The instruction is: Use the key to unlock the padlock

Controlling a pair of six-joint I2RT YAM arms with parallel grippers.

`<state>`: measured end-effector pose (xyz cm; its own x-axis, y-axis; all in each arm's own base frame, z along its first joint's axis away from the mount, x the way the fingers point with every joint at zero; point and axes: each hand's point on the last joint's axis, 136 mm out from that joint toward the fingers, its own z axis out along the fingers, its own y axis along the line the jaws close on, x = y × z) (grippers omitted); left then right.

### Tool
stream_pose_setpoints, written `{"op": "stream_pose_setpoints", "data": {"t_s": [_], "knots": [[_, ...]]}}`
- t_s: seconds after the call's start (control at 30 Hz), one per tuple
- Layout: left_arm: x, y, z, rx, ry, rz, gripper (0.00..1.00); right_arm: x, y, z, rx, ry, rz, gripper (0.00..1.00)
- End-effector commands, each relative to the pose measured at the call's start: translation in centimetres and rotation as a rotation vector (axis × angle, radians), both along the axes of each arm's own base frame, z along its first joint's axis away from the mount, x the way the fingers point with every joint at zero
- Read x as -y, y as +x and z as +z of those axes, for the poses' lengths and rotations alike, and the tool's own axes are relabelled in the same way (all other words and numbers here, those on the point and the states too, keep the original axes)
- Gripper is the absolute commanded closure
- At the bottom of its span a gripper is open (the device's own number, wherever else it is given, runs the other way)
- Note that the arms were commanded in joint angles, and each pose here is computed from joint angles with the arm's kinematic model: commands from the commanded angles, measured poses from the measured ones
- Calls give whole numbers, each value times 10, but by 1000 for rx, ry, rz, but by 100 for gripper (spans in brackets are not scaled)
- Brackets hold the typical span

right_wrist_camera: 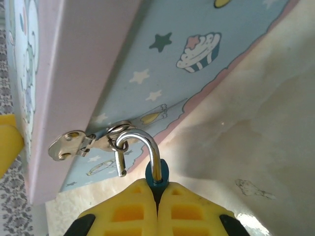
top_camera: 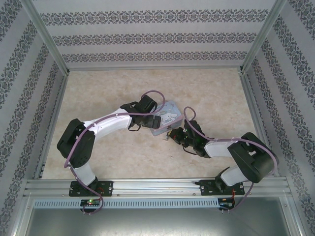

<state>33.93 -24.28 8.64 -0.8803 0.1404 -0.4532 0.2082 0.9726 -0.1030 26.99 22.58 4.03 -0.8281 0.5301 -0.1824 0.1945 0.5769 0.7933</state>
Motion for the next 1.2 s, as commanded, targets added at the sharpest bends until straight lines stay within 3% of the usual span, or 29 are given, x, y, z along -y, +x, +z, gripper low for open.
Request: {"op": "stream_pose_setpoints", "data": {"t_s": [0.0,0.67,1.0,1.17], "knots": [[-9,-18,-28,-78,104,-26,0,11,9,4,-10,24,-116,100],[-11,-29,-50,-128,136,-42,0,29,33,-2,-47,40,-221,100],[-13,-33,-61,-155,155,-41,0,51,66,9,-19,35,-188,100],[-14,-34,-61,-157,156,-40,0,62,64,2,-35,24,-181,100]]}}
